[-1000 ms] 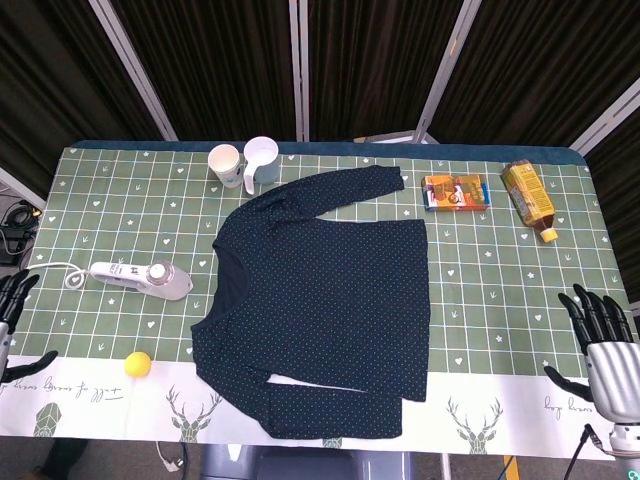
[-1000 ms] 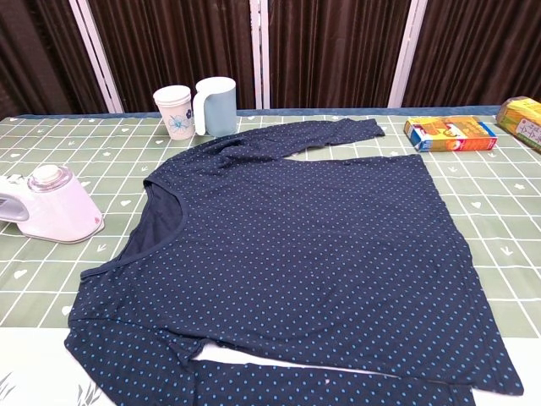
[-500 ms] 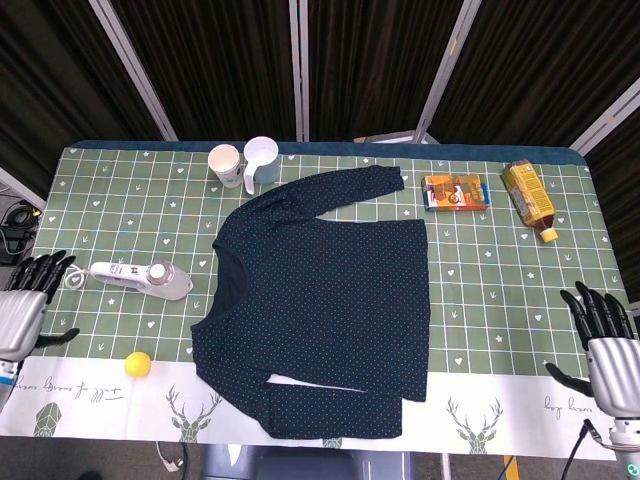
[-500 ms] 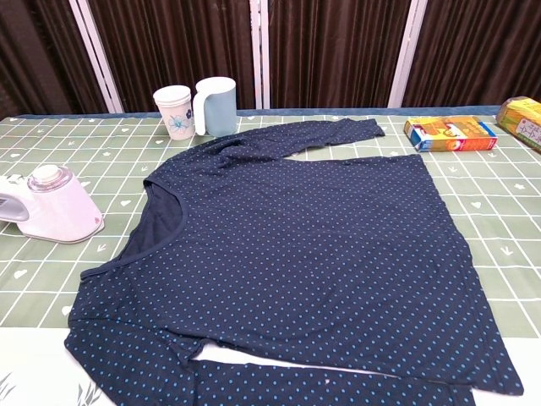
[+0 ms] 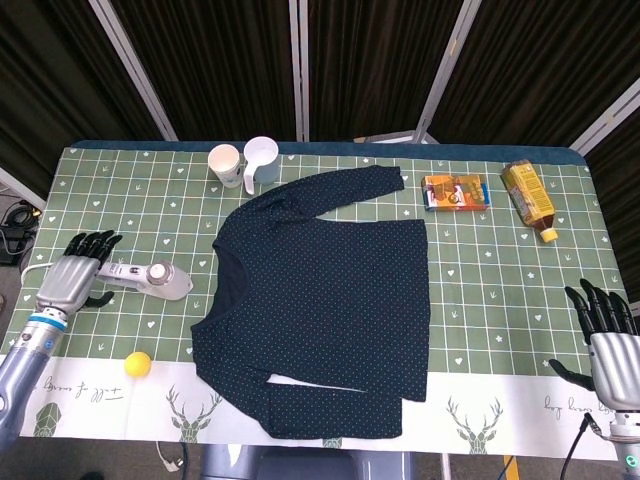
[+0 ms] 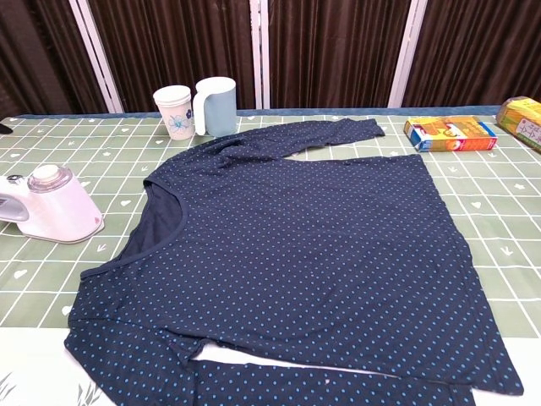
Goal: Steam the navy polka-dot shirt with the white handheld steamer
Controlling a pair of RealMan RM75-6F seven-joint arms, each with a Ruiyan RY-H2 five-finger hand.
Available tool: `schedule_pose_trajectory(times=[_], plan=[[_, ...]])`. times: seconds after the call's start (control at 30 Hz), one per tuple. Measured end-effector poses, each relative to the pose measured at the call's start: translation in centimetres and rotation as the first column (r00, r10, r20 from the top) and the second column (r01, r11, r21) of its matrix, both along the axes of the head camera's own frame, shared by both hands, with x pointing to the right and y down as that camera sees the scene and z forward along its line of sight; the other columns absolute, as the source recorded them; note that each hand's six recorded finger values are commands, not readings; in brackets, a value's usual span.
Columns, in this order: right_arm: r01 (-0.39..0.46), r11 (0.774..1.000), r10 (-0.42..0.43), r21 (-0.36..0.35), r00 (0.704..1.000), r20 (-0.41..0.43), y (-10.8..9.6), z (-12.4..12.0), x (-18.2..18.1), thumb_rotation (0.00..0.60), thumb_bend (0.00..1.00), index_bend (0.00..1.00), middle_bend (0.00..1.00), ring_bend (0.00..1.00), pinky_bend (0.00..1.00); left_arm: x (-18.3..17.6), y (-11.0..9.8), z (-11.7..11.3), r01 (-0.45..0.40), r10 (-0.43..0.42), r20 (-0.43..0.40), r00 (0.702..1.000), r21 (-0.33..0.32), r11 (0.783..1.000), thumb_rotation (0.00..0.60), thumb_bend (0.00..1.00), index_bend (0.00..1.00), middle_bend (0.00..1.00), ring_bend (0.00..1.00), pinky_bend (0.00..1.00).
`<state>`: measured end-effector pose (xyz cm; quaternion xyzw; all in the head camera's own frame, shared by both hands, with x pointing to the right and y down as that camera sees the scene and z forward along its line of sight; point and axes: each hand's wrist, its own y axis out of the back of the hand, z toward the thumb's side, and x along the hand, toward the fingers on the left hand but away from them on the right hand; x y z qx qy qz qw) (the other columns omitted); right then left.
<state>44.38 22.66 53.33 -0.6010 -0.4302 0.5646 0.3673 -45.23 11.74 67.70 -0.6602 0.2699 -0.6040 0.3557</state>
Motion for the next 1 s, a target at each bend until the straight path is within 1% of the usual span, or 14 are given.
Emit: schedule_pose_trajectory(times=[0.17, 0.5, 0.7, 0.77, 0.8, 0.87, 0.9, 0.93, 0.97, 1.0], plan=[[-0.005, 1.0, 0.005, -0.006, 1.0, -0.003, -0.1, 0.2, 0.1, 0.6, 0.0, 0.0, 0.0, 0.0, 0.0, 0.8, -0.7, 1.1, -0.006, 0.006, -0.008, 1.0, -0.011, 1.0, 0.6, 0.29, 0.0, 0.0, 0.0, 0.0], [-0.015, 1.0, 0.015, -0.015, 1.0, -0.008, -0.2, 0.5, 0.4, 0.6, 0.0, 0.0, 0.0, 0.0, 0.0, 1.4, -2.4, 3.2, 0.006, -0.006, 0.013, 1.0, -0.036, 0.999, 0.6, 0.29, 0.0, 0.0, 0.0, 0.0], [-0.028, 0.999, 0.028, -0.017, 1.0, -0.01, -0.3, 0.6, 0.7, 0.6, 0.0, 0.0, 0.0, 0.0, 0.0, 1.6, -3.1, 4.6, 0.034, -0.033, 0.019, 0.999, -0.057, 0.998, 0.6, 0.32, 0.0, 0.0, 0.0, 0.0], [-0.031, 0.999, 0.031, -0.016, 0.999, -0.011, -0.3, 0.6, 0.8, 0.6, 0.0, 0.0, 0.0, 0.0, 0.0, 1.8, -3.4, 4.8, 0.042, -0.041, 0.01, 0.999, -0.052, 0.998, 0.6, 0.33, 0.0, 0.0, 0.01, 0.0], [-0.033, 0.999, 0.032, -0.016, 0.999, -0.011, -0.3, 0.6, 0.8, 0.6, 0.0, 0.0, 0.0, 0.0, 0.0, 1.9, -3.5, 4.9, 0.043, -0.043, 0.004, 0.999, -0.044, 0.998, 0.6, 0.33, 0.01, 0.02, 0.03, 0.01], [-0.034, 0.999, 0.034, -0.017, 0.999, -0.012, -0.4, 0.6, 0.9, 0.6, 0.0, 0.0, 0.0, 0.0, 0.0, 2.2, -3.8, 4.9, 0.04, -0.04, -0.004, 0.999, -0.028, 0.999, 0.6, 0.33, 0.07, 0.11, 0.11, 0.06], [-0.035, 0.999, 0.034, -0.019, 0.999, -0.013, -0.4, 0.7, 0.9, 0.6, 0.0, 0.0, 0.0, 0.0, 0.0, 2.3, -3.9, 4.9, 0.036, -0.036, -0.005, 0.999, -0.02, 0.999, 0.6, 0.33, 0.14, 0.18, 0.18, 0.12], [-0.035, 0.999, 0.035, -0.02, 0.999, -0.013, -0.4, 0.7, 0.9, 0.6, 0.0, 0.0, 0.0, 0.0, 0.0, 2.3, -4.0, 5.0, 0.032, -0.032, -0.003, 0.999, -0.016, 0.999, 0.6, 0.33, 0.22, 0.24, 0.24, 0.2], [-0.035, 0.999, 0.034, -0.022, 0.999, -0.013, -0.4, 0.8, 0.9, 0.6, 0.0, 0.0, 0.0, 0.0, 0.0, 2.3, -4.0, 5.0, 0.028, -0.028, -0.002, 1.0, -0.014, 1.0, 0.6, 0.33, 0.27, 0.28, 0.28, 0.26], [-0.034, 0.999, 0.034, -0.024, 0.999, -0.014, -0.4, 0.8, 0.9, 0.6, 0.0, 0.0, 0.0, 0.0, 0.0, 2.4, -4.1, 5.1, 0.023, -0.023, 0.001, 1.0, -0.011, 1.0, 0.6, 0.33, 0.35, 0.34, 0.33, 0.34]])
